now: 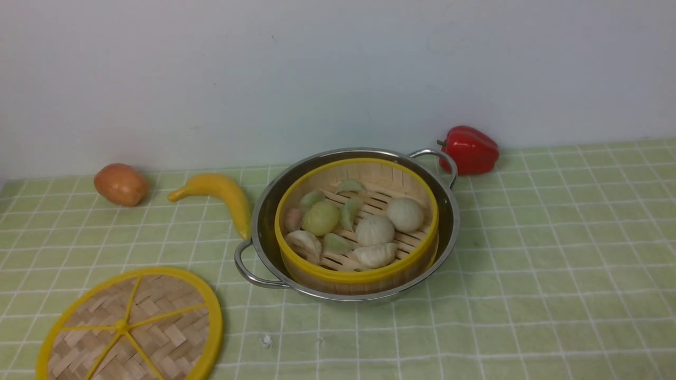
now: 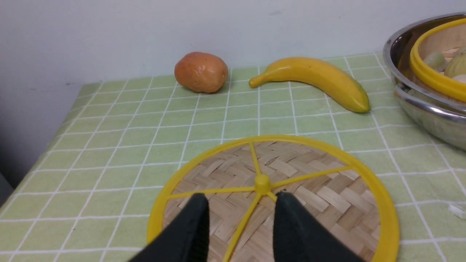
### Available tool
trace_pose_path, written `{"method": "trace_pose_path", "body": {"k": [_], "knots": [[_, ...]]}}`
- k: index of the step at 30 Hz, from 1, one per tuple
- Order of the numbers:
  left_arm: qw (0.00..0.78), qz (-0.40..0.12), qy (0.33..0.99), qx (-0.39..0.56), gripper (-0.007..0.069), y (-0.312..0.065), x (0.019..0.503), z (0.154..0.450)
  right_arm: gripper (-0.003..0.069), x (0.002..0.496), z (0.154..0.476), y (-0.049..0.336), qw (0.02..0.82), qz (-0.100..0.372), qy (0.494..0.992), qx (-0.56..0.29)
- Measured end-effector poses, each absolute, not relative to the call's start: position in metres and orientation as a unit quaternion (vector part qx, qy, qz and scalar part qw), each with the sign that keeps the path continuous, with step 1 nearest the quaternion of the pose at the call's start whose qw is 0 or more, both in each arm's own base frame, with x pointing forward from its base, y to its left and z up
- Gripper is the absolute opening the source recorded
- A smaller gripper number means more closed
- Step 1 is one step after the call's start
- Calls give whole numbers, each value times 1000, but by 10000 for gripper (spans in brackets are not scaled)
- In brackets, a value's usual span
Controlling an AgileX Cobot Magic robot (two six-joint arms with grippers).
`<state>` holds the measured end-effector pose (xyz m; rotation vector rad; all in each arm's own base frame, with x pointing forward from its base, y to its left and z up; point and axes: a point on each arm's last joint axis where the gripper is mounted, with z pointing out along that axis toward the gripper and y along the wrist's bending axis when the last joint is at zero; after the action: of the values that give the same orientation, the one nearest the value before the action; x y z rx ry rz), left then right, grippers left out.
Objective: Place the steamer in the pot on the green tablecloth, and put the lid on the steamer.
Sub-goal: 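Grasp the bamboo steamer lid lying on the table by its centre knob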
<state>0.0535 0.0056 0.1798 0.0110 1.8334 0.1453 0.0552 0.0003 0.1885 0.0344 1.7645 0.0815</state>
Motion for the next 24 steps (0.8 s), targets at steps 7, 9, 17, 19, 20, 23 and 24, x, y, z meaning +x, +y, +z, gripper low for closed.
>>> {"method": "trace_pose_path", "body": {"k": [7,9,17,19,20,23,24], "knots": [[606,63,793,5,243,6,53,180,243,55,185,1,631,42,775,19],[606,63,793,5,243,6,53,180,243,55,185,1,631,42,775,19],[606,63,793,5,243,6,53,180,243,55,185,1,631,47,774,26],[606,63,793,5,243,6,53,180,243,55,185,1,631,48,774,27],[606,63,793,5,243,6,53,180,243,55,185,1,631,49,774,27],[606,63,793,5,243,6,53,180,243,55,185,1,631,49,774,28],[606,63,793,5,243,6,53,180,243,55,185,1,631,49,774,28]]}}
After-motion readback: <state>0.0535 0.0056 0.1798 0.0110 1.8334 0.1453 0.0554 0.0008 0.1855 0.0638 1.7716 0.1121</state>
